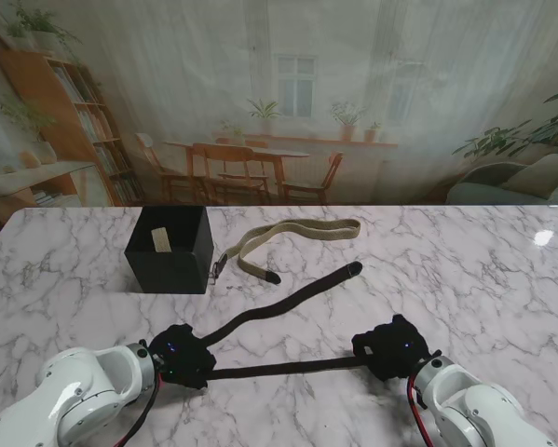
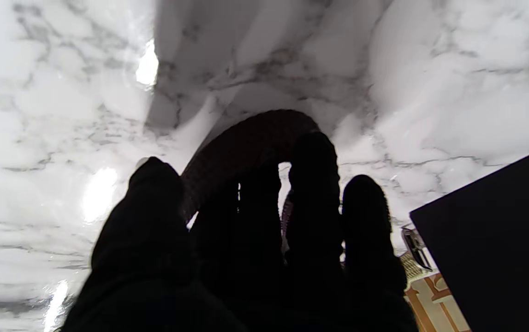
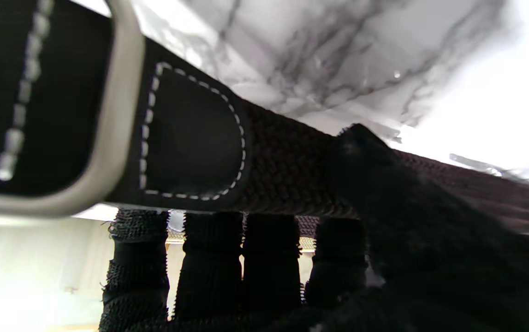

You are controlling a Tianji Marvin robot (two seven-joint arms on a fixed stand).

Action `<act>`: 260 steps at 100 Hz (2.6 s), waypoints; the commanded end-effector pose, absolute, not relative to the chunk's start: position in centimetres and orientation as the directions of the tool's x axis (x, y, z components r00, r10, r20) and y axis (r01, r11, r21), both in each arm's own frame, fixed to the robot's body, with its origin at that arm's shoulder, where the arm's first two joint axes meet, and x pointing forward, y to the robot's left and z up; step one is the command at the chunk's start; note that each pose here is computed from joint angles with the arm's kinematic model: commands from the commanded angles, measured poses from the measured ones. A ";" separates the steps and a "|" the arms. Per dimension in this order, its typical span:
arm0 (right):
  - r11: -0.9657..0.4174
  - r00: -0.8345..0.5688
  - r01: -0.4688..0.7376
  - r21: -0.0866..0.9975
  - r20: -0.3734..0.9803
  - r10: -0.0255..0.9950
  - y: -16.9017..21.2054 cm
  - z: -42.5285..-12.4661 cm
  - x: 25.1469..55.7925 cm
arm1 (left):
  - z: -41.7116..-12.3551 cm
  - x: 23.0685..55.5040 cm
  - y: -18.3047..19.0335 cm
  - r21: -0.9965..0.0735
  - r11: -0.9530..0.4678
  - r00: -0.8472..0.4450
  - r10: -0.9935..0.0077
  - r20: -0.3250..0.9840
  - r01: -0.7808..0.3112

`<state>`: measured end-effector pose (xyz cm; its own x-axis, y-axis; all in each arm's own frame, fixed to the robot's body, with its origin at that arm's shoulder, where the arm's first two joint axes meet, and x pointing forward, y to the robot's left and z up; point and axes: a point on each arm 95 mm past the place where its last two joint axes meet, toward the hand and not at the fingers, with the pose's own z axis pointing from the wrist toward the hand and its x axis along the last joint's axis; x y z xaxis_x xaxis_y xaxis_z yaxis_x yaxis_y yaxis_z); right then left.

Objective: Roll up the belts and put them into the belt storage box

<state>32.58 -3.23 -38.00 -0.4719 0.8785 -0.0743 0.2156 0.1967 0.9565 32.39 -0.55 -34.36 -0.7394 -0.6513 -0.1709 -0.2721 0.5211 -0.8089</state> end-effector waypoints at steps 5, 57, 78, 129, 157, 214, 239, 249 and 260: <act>0.210 -0.448 0.221 0.952 -0.092 0.890 -4.2 -38.3 32.7 | -35.6 32.2 1.0 -0.765 0.565 -0.730 -0.656 -0.191 -0.308; 0.218 -0.416 0.227 0.949 -0.108 0.903 -5.0 -38.8 33.0 | -35.7 32.1 3.3 -0.732 0.628 -0.688 -0.655 -0.312 -0.266; 0.214 -0.407 0.231 0.949 -0.105 0.907 -5.1 -39.0 33.2 | -34.2 30.5 5.5 -0.697 0.650 -0.633 -0.684 -0.363 -0.302; 0.176 -0.406 0.234 0.956 -0.068 0.911 -4.6 -39.2 33.8 | -33.3 31.3 5.7 -0.757 0.630 -0.617 -0.669 -0.413 -0.176; 0.180 -0.402 0.183 0.967 -0.094 0.911 -5.2 -38.6 33.8 | -31.4 31.4 5.3 -0.805 0.586 -0.613 -0.671 -0.416 -0.095; 0.205 -0.366 0.103 0.973 -0.154 0.918 -7.7 -36.1 32.8 | -28.3 33.0 4.4 -0.901 0.434 -0.526 -0.760 -0.383 0.029; 0.212 -0.393 0.124 0.969 -0.148 0.907 -6.8 -37.1 33.0 | -28.9 33.7 3.6 -0.924 0.381 -0.507 -0.794 -0.337 0.018; 0.214 -0.401 0.133 0.968 -0.145 0.905 -6.5 -37.2 33.2 | -29.1 33.8 3.4 -0.931 0.365 -0.503 -0.802 -0.322 0.014; 0.232 -0.411 0.134 0.964 -0.159 0.898 -6.3 -37.4 33.3 | -29.2 33.8 3.3 -0.931 0.364 -0.502 -0.804 -0.319 0.009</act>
